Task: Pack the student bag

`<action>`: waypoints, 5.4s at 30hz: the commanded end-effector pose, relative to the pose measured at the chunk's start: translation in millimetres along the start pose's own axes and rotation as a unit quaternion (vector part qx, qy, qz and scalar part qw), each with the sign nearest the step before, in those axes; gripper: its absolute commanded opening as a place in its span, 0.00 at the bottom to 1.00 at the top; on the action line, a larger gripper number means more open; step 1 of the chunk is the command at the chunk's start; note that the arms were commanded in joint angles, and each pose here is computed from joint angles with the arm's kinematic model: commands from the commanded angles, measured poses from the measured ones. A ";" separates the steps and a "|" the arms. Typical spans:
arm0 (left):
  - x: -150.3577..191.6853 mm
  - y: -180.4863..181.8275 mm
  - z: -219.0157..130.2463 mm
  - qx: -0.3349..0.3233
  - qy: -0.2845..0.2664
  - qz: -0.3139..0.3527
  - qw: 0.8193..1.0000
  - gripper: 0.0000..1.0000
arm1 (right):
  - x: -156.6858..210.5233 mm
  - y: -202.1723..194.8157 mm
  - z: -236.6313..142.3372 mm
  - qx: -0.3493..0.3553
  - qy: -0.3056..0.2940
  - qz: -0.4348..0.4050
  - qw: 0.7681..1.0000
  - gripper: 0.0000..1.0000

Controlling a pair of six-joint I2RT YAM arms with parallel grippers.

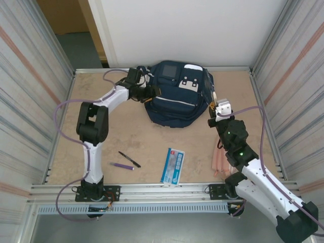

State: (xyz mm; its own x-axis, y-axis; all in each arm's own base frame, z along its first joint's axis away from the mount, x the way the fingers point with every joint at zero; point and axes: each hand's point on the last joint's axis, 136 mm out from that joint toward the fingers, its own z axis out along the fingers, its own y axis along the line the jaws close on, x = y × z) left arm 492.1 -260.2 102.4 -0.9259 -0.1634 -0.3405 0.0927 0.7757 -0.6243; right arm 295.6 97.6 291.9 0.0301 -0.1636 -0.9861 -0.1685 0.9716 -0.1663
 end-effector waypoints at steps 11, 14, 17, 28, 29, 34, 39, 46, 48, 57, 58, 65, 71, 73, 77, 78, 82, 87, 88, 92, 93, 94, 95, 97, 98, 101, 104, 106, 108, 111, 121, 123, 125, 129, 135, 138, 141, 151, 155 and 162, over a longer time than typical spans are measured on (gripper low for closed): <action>22.0 -8.3 28.1 0.054 0.075 0.027 0.995 0.40 | -3.1 18.3 0.4 -0.056 -0.005 0.029 0.998 0.00; 19.4 -19.9 17.2 0.072 0.068 0.041 0.994 0.14 | 3.4 31.3 6.7 -0.088 0.030 0.017 0.996 0.00; 12.5 -33.2 -2.3 0.093 0.057 0.030 0.994 0.00 | 6.4 50.4 5.6 -0.140 0.050 -0.008 0.989 0.01; -6.8 -86.3 -79.4 0.162 -0.018 -0.030 0.986 0.00 | 14.0 152.5 -72.6 -0.453 0.062 -0.155 0.876 0.00; -9.2 -89.2 -84.8 0.160 -0.028 -0.032 0.986 0.00 | 16.3 159.8 -87.1 -0.487 0.055 -0.163 0.856 0.00; -14.7 -115.4 -113.4 0.185 -0.045 -0.029 0.981 0.00 | 19.9 174.3 -94.8 -0.494 0.054 -0.228 0.837 0.00; -13.0 -131.1 -138.9 0.185 -0.066 -0.016 0.980 0.00 | 30.6 153.8 -46.3 -0.359 0.106 -0.350 0.859 0.00; -1.3 -139.3 -150.5 0.192 -0.050 -0.003 0.980 0.00 | -18.4 114.6 5.3 -0.164 0.046 -0.416 0.893 0.00; 3.8 -141.2 -149.0 0.199 -0.034 -0.004 0.979 0.00 | -30.4 109.3 12.1 -0.127 0.016 -0.416 0.901 0.00; 9.4 -112.3 -156.1 0.146 -0.060 0.092 0.983 0.41 | -9.6 153.8 26.9 -0.172 -0.045 -0.480 0.859 0.00; 9.0 -103.9 -157.5 0.119 -0.073 0.127 0.982 0.52 | -8.9 155.2 31.8 -0.164 -0.045 -0.491 0.854 0.00; 29.0 -54.1 -145.3 -0.028 -0.194 0.462 0.865 0.99 | -10.4 160.8 42.7 -0.153 -0.062 -0.517 0.840 0.00; 42.9 -9.1 -94.8 -0.100 -0.179 0.616 0.761 0.99 | -6.0 158.5 37.9 -0.163 -0.056 -0.514 0.840 0.00; 36.0 -1.2 -86.5 -0.134 -0.182 0.637 0.737 0.99 | -5.1 156.9 37.4 -0.166 -0.050 -0.514 0.840 0.00; 2.3 7.3 -85.4 -0.201 -0.192 0.627 0.728 0.99 | -5.8 151.2 34.5 -0.162 -0.048 -0.499 0.850 0.00; -3.1 7.6 -84.2 -0.209 -0.193 0.626 0.726 0.97 | -7.0 149.9 33.5 -0.166 -0.050 -0.488 0.855 0.00; -10.7 -11.1 -85.7 -0.194 -0.227 0.637 0.711 0.44 | -5.0 144.5 31.8 -0.180 -0.037 -0.474 0.861 0.00; 4.0 -55.1 -99.0 -0.120 -0.224 0.639 0.726 0.15 | 20.1 142.4 24.1 -0.265 0.027 -0.466 0.844 0.00; 4.9 -61.9 -101.1 -0.110 -0.223 0.635 0.731 0.10 | 26.5 143.5 16.6 -0.294 0.041 -0.460 0.837 0.00; -9.5 -83.6 -117.3 -0.097 -0.229 0.596 0.764 0.00 | 34.1 155.7 -7.1 -0.364 0.052 -0.437 0.821 0.00; -11.0 -88.8 -121.8 -0.093 -0.231 0.593 0.766 0.00 | 37.9 157.5 -6.7 -0.366 0.056 -0.436 0.820 0.00; -11.8 -95.1 -127.4 -0.084 -0.236 0.588 0.769 0.00 | 41.7 158.4 -2.5 -0.358 0.063 -0.437 0.823 0.00; -13.2 -100.0 -132.6 -0.079 -0.244 0.579 0.774 0.00 | 44.3 158.7 2.4 -0.342 0.068 -0.445 0.825 0.00; -22.8 -105.2 -145.5 -0.078 -0.270 0.552 0.785 0.00 | 51.3 160.1 10.5 -0.320 0.073 -0.467 0.821 0.00; -24.3 -109.3 -150.3 -0.065 -0.279 0.541 0.791 0.00 | 49.9 159.2 19.6 -0.294 0.070 -0.472 0.828 0.00; -16.8 -129.2 -164.2 -0.016 -0.294 0.547 0.784 0.00 | 30.8 147.3 55.8 -0.184 0.041 -0.466 0.864 0.00; -10.4 -137.6 -169.2 0.004 -0.295 0.552 0.780 0.00 | 9.9 141.9 82.2 -0.114 0.025 -0.466 0.877 0.00; -7.7 -139.2 -170.0 0.010 -0.288 0.555 0.781 0.00 | 6.1 145.8 94.1 -0.100 0.019 -0.469 0.877 0.00; -3.7 -141.0 -173.3 0.017 -0.285 0.554 0.782 0.00 | 8.3 152.4 106.0 -0.093 0.010 -0.474 0.876 0.00; -1.5 -139.5 -177.5 0.015 -0.297 0.551 0.780 0.00 | 23.6 161.8 126.3 -0.072 0.014 -0.523 0.849 0.00; 0.8 -133.7 -181.2 0.013 -0.288 0.550 0.784 0.00 | 87.9 172.5 173.0 -0.057 0.065 -0.651 0.755 0.00; 3.8 -132.5 -182.6 0.013 -0.284 0.553 0.783 0.00 | 108.3 170.5 177.1 -0.074 0.081 -0.662 0.741 0.00; 3.9 -129.7 -183.2 0.008 -0.289 0.554 0.780 0.00 | 124.5 165.6 182.3 -0.089 0.101 -0.669 0.731 0.00; 0.7 -125.6 -178.8 0.011 -0.281 0.547 0.788 0.00 | 148.9 158.3 187.5 -0.112 0.118 -0.657 0.736 0.01; -3.1 -124.0 -179.8 0.009 -0.286 0.548 0.786 0.00 | 175.4 130.1 203.4 -0.108 0.158 -0.649 0.737 0.05; -2.6 -119.1 -179.3 0.006 -0.278 0.546 0.790 0.00 | 179.8 121.4 209.5 -0.113 0.169 -0.637 0.743 0.10; -5.9 -110.4 -176.2 -0.005 -0.289 0.537 0.792 0.00 | 184.0 124.1 209.2 -0.128 0.173 -0.638 0.740 0.18; -8.2 -98.3 -160.9 -0.014 -0.266 0.527 0.807 0.00 | 159.7 151.7 169.0 -0.188 0.124 -0.612 0.758 0.33; -8.4 -94.4 -158.3 -0.016 -0.273 0.519 0.810 0.00 | 151.6 156.1 143.3 -0.237 0.126 -0.594 0.758 0.37; -11.5 -79.7 -147.7 -0.035 -0.264 0.489 0.830 0.00 | 148.1 159.1 122.4 -0.283 0.161 -0.568 0.756 0.37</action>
State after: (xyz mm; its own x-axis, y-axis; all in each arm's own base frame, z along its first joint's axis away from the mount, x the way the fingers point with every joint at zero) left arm 432.7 -233.2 236.8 -0.1652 0.4073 -0.8982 0.7042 0.6864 0.1817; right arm 408.4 247.4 125.2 0.2491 -0.9624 -0.1082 -0.5344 -0.0434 -0.8441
